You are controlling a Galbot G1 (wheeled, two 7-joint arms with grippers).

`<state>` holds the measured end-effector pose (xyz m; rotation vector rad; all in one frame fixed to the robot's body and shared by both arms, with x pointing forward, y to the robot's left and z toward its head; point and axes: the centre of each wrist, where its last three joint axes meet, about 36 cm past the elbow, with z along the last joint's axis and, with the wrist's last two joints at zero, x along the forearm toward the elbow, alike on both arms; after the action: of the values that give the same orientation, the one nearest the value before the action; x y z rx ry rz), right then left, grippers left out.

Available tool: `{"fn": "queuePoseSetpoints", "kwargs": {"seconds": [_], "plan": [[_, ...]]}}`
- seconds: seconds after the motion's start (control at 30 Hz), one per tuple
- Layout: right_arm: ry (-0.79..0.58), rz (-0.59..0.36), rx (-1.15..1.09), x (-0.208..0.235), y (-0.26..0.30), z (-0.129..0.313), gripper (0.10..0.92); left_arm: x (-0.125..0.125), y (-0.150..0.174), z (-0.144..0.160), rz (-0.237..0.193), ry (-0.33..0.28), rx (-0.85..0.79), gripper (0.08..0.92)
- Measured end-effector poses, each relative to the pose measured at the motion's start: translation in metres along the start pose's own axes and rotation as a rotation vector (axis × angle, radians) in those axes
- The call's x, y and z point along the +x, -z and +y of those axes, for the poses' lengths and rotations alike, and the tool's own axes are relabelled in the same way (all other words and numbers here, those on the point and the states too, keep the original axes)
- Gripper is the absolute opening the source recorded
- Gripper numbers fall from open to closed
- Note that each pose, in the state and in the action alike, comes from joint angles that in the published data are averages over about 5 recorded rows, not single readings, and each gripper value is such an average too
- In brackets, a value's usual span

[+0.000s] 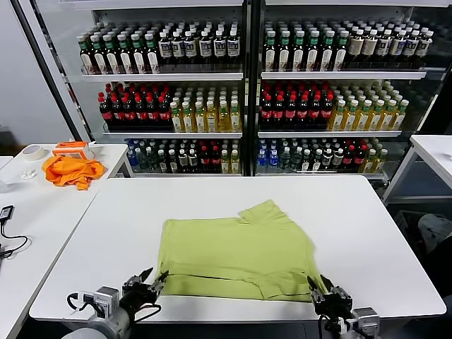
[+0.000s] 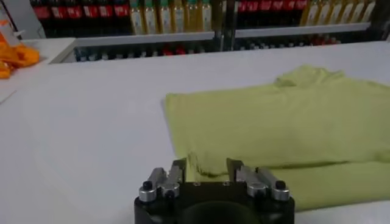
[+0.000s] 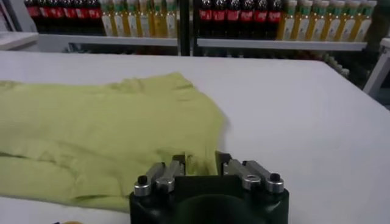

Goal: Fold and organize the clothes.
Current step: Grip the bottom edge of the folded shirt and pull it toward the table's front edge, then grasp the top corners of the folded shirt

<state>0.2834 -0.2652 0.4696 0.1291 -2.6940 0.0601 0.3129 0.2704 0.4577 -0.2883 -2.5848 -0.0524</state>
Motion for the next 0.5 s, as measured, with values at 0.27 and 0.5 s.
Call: {"fn": "queuePoseSetpoints", "kwargs": {"seconds": [0.27, 0.5], "plan": [[0.013, -0.050, -0.015, -0.065, 0.028, 0.004, 0.805, -0.038, 0.023, 0.016, -0.095, -0.015, -0.001, 0.803], [0.020, -0.064, -0.025, -0.133, 0.054, 0.014, 0.822, -0.088, 0.036, 0.037, -0.117, -0.021, -0.007, 0.822]]}}
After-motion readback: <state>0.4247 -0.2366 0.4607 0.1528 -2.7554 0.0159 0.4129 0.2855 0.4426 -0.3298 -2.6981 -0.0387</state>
